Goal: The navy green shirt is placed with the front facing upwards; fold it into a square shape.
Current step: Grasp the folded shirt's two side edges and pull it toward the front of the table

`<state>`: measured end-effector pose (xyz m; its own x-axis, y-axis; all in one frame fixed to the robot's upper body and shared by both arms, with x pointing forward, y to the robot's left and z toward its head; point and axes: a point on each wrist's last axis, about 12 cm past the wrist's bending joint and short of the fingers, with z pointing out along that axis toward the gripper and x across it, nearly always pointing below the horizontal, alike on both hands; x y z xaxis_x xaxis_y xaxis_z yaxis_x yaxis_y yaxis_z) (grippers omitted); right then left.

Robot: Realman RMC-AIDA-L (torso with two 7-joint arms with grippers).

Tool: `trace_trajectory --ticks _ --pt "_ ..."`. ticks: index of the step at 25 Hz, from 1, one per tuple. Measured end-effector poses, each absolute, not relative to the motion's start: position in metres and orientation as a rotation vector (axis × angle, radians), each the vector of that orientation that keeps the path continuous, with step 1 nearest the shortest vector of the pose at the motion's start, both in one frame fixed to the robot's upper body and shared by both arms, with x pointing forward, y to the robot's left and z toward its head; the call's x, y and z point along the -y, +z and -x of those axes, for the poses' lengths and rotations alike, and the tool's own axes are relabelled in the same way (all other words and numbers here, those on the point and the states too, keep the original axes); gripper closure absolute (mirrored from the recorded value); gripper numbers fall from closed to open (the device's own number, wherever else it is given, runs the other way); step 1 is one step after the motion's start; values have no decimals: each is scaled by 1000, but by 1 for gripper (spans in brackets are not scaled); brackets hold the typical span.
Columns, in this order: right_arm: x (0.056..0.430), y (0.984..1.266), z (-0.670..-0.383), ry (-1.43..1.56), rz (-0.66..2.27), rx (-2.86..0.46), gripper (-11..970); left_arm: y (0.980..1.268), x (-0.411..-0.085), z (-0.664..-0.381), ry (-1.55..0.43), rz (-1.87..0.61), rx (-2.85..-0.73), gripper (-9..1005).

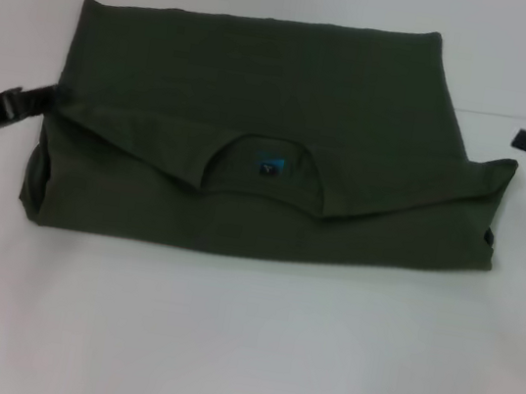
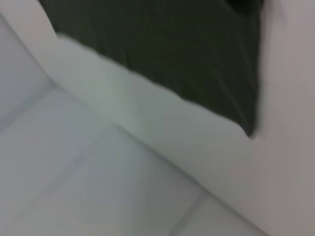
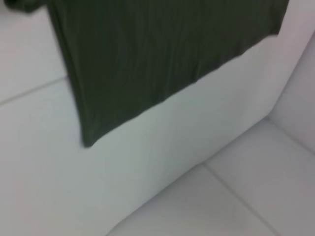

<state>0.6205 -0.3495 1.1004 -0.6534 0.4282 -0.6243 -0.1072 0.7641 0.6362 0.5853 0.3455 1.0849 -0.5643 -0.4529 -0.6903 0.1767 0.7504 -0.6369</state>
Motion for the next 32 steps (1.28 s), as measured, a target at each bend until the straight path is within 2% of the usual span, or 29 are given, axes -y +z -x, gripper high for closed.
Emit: trace_trajectory --ticks 1,4,8,17,22,32 --pt "353 1100 -616 845 -229 -2144 99 1090 -351 -580 -852 165 -2040 450" --pt "360 1097 -604 880 -206 -2161 54 1099 -365 -569 -828 68 -2109 450" --pt "365 1091 -591 909 -207 -2180 56 1100 -375 -565 -736 -1 -2181 449" --pt "363 1084 -584 919 -209 -2192 60 1090 -350 -576 -651 -162 -2284 448" --pt "362 1082 -583 923 -205 -2200 62 1086 -349 -579 -581 -176 -2304 448" --pt "358 1080 -583 927 -179 -2224 63 1082 -340 -577 -597 -257 -2356 444"
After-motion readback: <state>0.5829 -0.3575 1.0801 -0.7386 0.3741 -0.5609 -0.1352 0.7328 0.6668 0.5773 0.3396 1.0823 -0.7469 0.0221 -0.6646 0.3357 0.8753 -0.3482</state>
